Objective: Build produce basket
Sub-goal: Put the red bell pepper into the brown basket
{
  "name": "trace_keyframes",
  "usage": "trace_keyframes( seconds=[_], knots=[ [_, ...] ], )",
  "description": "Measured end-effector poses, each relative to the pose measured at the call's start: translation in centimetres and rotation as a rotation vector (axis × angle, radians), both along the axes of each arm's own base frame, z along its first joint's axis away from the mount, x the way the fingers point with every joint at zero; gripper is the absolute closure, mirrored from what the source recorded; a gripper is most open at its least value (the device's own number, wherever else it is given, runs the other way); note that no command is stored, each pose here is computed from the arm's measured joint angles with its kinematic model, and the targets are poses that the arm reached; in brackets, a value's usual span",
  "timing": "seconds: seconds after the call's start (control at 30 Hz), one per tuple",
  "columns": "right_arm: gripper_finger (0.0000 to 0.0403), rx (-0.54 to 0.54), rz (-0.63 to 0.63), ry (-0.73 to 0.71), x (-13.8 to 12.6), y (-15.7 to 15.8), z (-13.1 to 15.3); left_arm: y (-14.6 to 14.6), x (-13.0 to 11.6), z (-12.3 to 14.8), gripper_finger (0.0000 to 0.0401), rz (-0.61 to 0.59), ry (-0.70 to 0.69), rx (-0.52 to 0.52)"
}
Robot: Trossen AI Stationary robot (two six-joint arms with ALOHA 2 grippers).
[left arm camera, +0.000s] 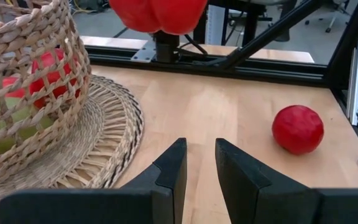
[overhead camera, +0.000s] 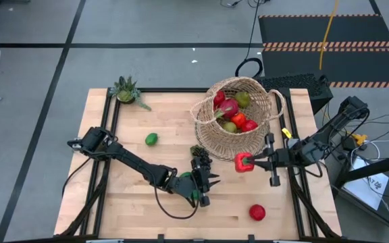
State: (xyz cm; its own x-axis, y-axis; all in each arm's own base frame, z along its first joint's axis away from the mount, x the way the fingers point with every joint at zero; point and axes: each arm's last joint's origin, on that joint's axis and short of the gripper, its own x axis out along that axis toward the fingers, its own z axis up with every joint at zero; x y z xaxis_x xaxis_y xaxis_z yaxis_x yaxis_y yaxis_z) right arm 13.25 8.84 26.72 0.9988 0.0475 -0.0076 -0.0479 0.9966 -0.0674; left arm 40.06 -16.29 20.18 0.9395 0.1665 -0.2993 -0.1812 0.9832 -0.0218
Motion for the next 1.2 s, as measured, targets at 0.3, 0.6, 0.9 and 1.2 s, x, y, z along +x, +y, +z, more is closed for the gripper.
trace_keyframes(
  seconds=[0.3, 0.6, 0.9, 1.2],
  knots=[
    [0.0382, -0.113, 0.002, -0.015, -0.21, -0.17, -0.06, 0.00, 0.00, 0.00, 0.0313, 0.000, 0.000, 0.000],
    [0.0382, -0.292, 0.000, -0.043, -0.32, -0.26, 0.19, 0.00, 0.00, -0.01, 0.0313, 0.001, 0.000, -0.003],
    [0.0382, -0.559, -0.008, -0.075, -0.46, -0.38, 0.47, 0.00, 0.00, -0.01, 0.0313, 0.002, -0.001, -0.007],
    [0.0382, -0.760, -0.011, -0.084, -0.46, -0.37, 0.47, 0.14, 0.05, -0.01, 0.0313, 0.006, -0.001, -0.007]
  ],
)
